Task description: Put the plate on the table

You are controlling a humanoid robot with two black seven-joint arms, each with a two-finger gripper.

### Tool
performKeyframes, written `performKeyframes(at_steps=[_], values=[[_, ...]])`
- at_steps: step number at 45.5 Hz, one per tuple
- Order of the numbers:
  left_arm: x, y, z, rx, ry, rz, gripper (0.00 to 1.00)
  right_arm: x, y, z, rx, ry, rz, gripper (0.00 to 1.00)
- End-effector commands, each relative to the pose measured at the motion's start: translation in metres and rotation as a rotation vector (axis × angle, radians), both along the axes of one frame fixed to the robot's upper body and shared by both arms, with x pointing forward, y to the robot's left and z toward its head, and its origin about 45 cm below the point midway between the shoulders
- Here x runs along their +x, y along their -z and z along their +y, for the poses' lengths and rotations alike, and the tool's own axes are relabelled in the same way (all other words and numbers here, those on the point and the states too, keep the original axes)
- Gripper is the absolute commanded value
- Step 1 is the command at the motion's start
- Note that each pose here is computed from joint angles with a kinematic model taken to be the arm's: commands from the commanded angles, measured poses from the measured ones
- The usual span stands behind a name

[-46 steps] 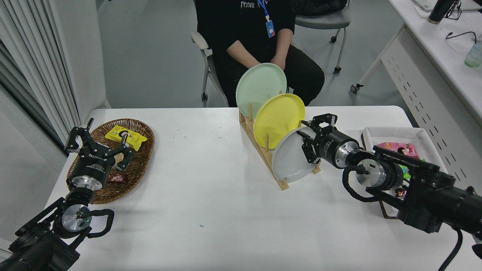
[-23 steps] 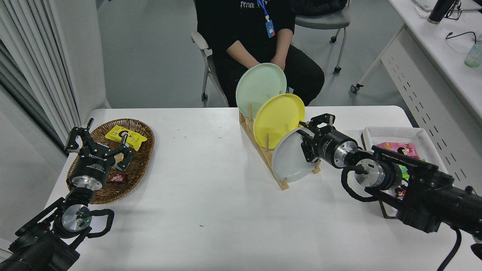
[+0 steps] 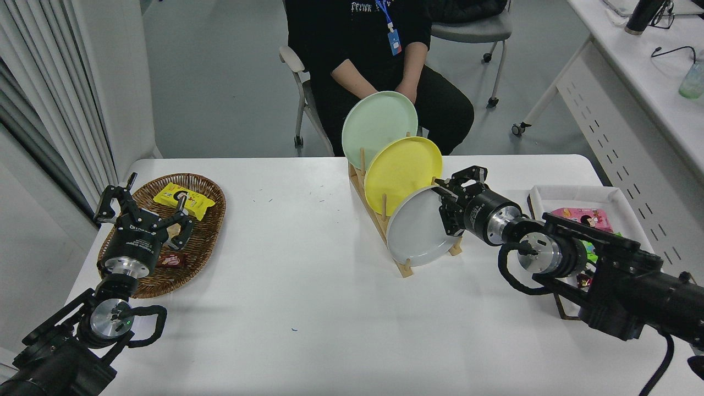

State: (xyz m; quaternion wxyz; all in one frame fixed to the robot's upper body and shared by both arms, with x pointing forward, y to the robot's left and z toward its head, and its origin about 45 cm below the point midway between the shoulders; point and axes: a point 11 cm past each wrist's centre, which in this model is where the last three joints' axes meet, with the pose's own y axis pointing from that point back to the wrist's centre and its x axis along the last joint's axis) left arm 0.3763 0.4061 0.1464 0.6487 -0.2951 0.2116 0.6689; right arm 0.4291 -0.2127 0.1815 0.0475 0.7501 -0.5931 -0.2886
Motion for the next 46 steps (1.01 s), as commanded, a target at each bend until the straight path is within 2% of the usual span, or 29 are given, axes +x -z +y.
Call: performKeyframes(at_steps=[1, 4, 46], values=[[0.000, 0.000, 0.000, 0.000, 0.000, 0.001, 0.98, 0.001, -0.004, 0.002, 0.011, -0.004, -0.008, 0.03], [0.000, 0.000, 0.000, 0.000, -0.001, 0.000, 0.98, 0.001, -0.005, 0.001, 0.014, -0.002, -0.011, 0.00], [0.000, 0.000, 0.000, 0.000, -0.001, 0.000, 0.98, -0.016, -0.054, -0.015, 0.120, -0.024, -0.033, 0.00]])
